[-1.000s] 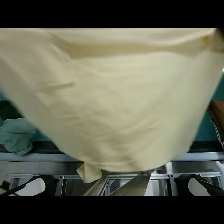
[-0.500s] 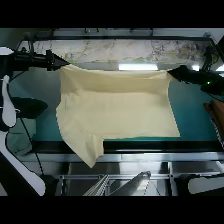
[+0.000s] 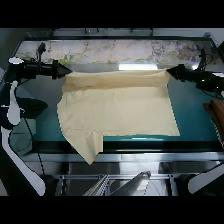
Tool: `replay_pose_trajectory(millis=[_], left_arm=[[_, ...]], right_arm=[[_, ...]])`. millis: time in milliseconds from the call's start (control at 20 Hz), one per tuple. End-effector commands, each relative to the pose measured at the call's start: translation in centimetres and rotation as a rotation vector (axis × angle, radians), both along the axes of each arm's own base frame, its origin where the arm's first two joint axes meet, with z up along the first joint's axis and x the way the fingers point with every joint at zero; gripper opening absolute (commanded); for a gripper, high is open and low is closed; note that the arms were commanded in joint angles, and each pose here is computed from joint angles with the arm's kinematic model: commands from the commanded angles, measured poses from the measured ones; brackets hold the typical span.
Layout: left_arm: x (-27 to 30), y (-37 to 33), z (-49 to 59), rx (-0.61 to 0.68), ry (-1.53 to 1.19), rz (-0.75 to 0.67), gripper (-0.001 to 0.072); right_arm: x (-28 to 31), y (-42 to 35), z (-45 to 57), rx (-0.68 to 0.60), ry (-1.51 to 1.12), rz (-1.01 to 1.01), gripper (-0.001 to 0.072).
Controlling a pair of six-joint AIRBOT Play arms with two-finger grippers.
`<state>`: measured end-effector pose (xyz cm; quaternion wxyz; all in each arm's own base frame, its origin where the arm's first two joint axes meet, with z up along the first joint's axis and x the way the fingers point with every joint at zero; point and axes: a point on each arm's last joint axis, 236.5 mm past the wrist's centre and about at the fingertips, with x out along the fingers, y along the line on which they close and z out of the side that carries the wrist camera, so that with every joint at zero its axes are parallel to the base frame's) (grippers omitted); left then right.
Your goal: Fold the shirts.
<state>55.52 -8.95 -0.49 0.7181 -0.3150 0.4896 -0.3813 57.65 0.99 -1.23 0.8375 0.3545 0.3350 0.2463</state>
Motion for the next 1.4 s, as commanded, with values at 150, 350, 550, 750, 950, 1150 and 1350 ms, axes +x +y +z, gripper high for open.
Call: replay_pose_trajectory(millis=[150, 350, 550, 750, 950, 1150, 1350], left_arm=[[-8.6, -0.3, -6.8, 0.143, 0.403, -0.157, 0.0026], [-11.2, 0.0, -9.0, 0.165, 0.553, -0.151, 0.0026], [-12.8, -0.1, -8.0, 0.150, 0.628, -0.192, 0.0339], [-11.5, -0.3, -3.5, 0.072, 0.600, -0.204, 0.0667], [-10.9, 1.2, 1.3, 0.101, 0.474, -0.168, 0.0629], [-13.8, 3.1, 3.9, 0.107, 0.370, -0.092, 0.0629], [-19.3, 2.8, 2.6, 0.071, 0.403, -0.030, 0.0630]], right_arm=[[-6.6, -1.4, -5.7, -0.140, 0.265, 0.183, 0.0015], [-7.4, -2.0, -6.9, -0.197, 0.301, 0.199, 0.0017], [-7.3, -2.2, -6.7, -0.198, 0.298, 0.194, 0.0261], [-9.3, -2.8, -4.0, -0.190, 0.326, 0.224, 0.0261], [-15.9, -4.9, -2.1, -0.165, 0.488, 0.259, 0.0260], [-26.3, -6.2, -5.0, -0.136, 0.736, 0.177, 0.0480], [-31.6, -4.6, -9.1, -0.094, 0.839, 0.163, 0.0508]])
